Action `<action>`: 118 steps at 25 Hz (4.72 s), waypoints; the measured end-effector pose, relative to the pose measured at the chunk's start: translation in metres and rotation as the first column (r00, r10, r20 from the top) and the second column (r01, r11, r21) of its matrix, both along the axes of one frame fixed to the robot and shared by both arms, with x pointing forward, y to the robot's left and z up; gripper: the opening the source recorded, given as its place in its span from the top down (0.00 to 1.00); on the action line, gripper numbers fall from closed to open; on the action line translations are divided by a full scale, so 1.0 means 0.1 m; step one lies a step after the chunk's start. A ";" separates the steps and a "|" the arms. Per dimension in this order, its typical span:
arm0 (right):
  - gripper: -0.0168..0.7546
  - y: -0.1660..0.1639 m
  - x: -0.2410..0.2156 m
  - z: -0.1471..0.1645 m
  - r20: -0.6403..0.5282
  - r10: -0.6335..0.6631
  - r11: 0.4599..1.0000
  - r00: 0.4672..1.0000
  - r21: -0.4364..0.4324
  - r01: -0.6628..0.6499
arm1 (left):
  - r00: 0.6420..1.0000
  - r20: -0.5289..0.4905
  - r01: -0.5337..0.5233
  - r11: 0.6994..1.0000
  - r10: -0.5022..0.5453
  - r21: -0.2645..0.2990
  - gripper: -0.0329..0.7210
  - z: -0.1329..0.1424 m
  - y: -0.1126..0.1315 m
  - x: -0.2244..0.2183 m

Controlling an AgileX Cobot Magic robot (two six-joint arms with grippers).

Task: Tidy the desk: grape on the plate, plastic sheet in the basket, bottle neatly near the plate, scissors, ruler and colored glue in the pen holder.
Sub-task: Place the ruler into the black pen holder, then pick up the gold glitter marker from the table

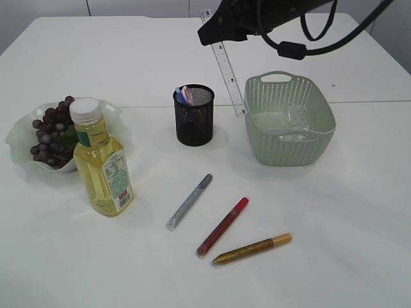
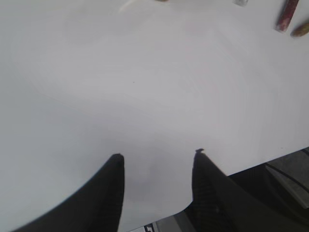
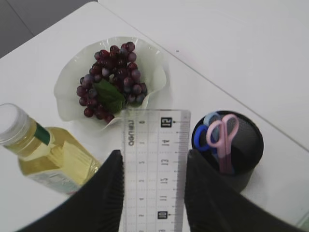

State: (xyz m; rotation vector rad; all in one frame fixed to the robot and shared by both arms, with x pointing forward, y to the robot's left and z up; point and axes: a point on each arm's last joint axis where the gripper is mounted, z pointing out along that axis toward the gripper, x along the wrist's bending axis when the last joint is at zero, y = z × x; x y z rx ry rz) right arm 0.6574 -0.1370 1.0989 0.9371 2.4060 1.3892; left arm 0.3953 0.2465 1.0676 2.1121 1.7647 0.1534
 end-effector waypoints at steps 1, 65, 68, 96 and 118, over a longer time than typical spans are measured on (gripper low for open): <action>0.63 0.02 0.05 -0.04 0.026 0.007 1.000 1.000 0.010 -0.007 | 1.000 0.001 0.000 1.000 0.000 0.002 0.50 0.00 0.00 0.00; 0.47 -0.18 0.10 -0.06 -0.290 -0.254 0.960 0.923 -0.190 0.204 | 1.000 0.004 0.000 1.000 0.000 0.001 0.55 0.00 0.00 0.00; 0.47 -0.25 -0.10 0.09 -0.336 -0.295 0.936 0.894 -0.291 0.199 | 1.000 0.004 0.000 1.000 0.000 0.001 0.55 0.00 0.00 0.00; 0.47 0.00 -1.53 -0.86 -0.736 -0.653 0.548 0.178 -0.297 0.782 | 1.000 0.020 -0.003 1.000 0.003 -0.004 0.55 0.01 0.00 0.02; 0.47 0.11 -1.33 -1.78 -0.683 -0.580 0.115 -0.444 -0.609 0.785 | 0.995 0.098 -0.017 0.999 0.022 -0.050 0.55 0.04 -0.03 0.09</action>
